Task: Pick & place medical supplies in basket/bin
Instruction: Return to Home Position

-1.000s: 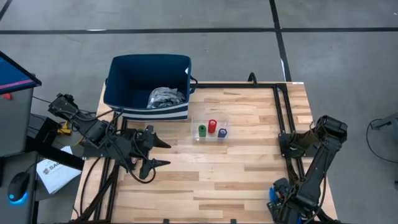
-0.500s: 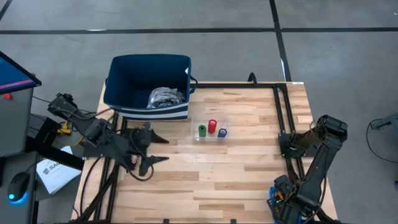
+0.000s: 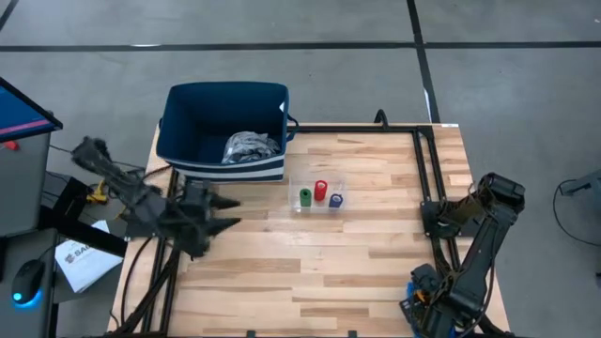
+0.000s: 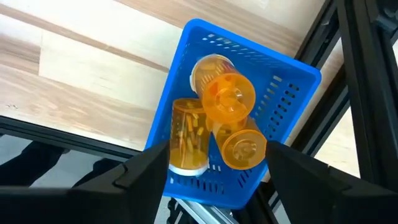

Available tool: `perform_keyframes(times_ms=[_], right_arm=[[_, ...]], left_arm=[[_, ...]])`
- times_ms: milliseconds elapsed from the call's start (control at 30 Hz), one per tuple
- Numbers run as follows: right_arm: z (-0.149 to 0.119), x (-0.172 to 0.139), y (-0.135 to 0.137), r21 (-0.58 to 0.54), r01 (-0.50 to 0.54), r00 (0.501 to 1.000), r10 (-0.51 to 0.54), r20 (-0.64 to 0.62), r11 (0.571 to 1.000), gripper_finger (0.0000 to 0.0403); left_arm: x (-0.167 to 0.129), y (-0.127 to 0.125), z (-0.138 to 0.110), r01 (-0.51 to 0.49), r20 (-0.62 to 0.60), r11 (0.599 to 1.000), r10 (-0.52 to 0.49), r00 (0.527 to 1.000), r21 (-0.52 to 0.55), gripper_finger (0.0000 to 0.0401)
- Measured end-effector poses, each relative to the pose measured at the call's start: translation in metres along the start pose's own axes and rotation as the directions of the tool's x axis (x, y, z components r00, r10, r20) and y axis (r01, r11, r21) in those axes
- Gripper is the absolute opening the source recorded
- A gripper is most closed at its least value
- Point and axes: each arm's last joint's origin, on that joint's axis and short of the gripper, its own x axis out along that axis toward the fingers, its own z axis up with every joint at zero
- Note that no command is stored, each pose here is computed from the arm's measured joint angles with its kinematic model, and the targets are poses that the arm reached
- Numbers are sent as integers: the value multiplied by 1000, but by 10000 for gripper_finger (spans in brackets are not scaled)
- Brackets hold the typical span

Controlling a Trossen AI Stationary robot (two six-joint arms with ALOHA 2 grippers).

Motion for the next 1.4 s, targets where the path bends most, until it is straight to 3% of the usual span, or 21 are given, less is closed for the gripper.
perform_keyframes(times_ms=[100, 233, 367, 600, 700, 867, 1033, 1233, 1400], right_arm=[[5, -3, 4, 0, -14, 1000, 14, -11, 1000, 263], [14, -9, 9, 15, -33, 999, 34, -25, 999, 263], [23, -13, 18, 66, -120, 993, 121, -10, 991, 263], [32, -18, 39, 110, -316, 949, 312, 49, 942, 263], [31, -19, 42, 105, -373, 927, 366, 80, 922, 263], [30, -23, 50, 65, -495, 864, 483, 141, 867, 263], [35, -25, 53, 25, -536, 828, 520, 208, 844, 263], [44, -31, 69, -55, -588, 791, 587, 172, 807, 263], [50, -37, 82, -168, -629, 757, 647, 86, 759, 262]], left_arm=[[23, 20, -8, 44, 109, 999, -43, 993, -3, 187], [35, 47, -10, 128, 4, 991, -128, 992, 24, 162], [15, 57, -6, 189, -29, 981, -188, 982, 52, 146], [-27, 83, -47, 199, 42, 979, -200, 979, 45, 136], [-35, 92, -68, 169, -2, 984, -170, 986, 49, 135], [-46, 100, -78, 106, -62, 990, -101, 993, 90, 135], [-41, 105, -93, 66, -108, 988, -51, 993, 138, 135], [-33, 108, -105, 59, -54, 990, -52, 997, 127, 135], [-32, 110, -106, -30, -51, 975, 42, 998, 222, 135]])
